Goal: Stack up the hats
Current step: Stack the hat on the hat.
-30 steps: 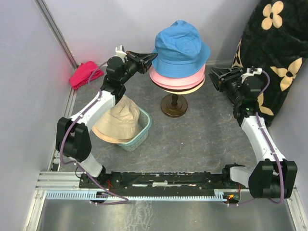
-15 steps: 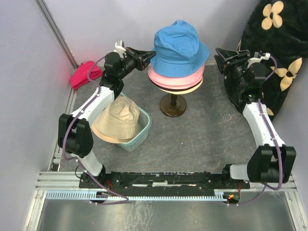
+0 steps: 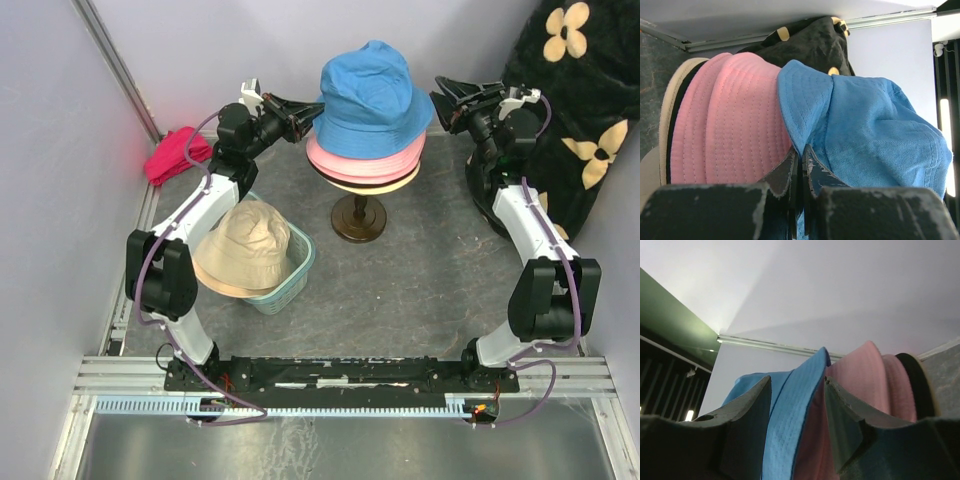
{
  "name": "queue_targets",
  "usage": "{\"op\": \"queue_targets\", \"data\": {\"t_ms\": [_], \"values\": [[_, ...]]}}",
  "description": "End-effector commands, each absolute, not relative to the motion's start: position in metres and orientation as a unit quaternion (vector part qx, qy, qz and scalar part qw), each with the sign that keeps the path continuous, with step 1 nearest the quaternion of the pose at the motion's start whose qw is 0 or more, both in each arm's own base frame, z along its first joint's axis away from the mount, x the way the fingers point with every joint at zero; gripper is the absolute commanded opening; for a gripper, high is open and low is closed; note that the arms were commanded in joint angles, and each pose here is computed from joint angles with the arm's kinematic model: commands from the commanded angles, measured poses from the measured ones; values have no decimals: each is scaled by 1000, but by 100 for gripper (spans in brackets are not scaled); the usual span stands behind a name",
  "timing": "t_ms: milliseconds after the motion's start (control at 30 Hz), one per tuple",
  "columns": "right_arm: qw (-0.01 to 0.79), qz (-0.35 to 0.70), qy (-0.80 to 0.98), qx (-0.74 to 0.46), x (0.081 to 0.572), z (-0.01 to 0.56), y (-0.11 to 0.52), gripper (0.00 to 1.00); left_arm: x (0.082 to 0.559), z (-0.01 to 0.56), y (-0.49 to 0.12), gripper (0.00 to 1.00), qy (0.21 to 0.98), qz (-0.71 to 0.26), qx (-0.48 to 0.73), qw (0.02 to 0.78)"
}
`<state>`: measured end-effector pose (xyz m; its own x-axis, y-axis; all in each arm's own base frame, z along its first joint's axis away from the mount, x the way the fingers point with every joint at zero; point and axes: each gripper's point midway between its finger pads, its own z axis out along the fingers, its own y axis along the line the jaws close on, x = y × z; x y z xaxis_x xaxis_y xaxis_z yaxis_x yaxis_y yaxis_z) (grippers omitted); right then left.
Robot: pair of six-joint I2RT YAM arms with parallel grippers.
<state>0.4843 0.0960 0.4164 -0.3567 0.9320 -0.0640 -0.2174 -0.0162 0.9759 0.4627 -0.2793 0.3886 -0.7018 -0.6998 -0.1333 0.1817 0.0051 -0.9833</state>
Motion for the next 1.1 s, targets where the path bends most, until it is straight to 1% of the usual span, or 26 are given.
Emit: {"op": "queue_targets", "data": {"t_ms": [0,167,700,1067], "values": [[465,671,509,273,469,463,118,54,473,341,-285,4,677,-635,-213,306],[449,677,520,263,467,459,132,54,474,339,-285,3,677,-634,-214,306],[427,665,547,276,456,420,135,56,479,338,-287,3,676,-636,-217,304],[417,719,493,255,447,460,135,60,482,337,-289,3,678,-635,-212,302]]}}
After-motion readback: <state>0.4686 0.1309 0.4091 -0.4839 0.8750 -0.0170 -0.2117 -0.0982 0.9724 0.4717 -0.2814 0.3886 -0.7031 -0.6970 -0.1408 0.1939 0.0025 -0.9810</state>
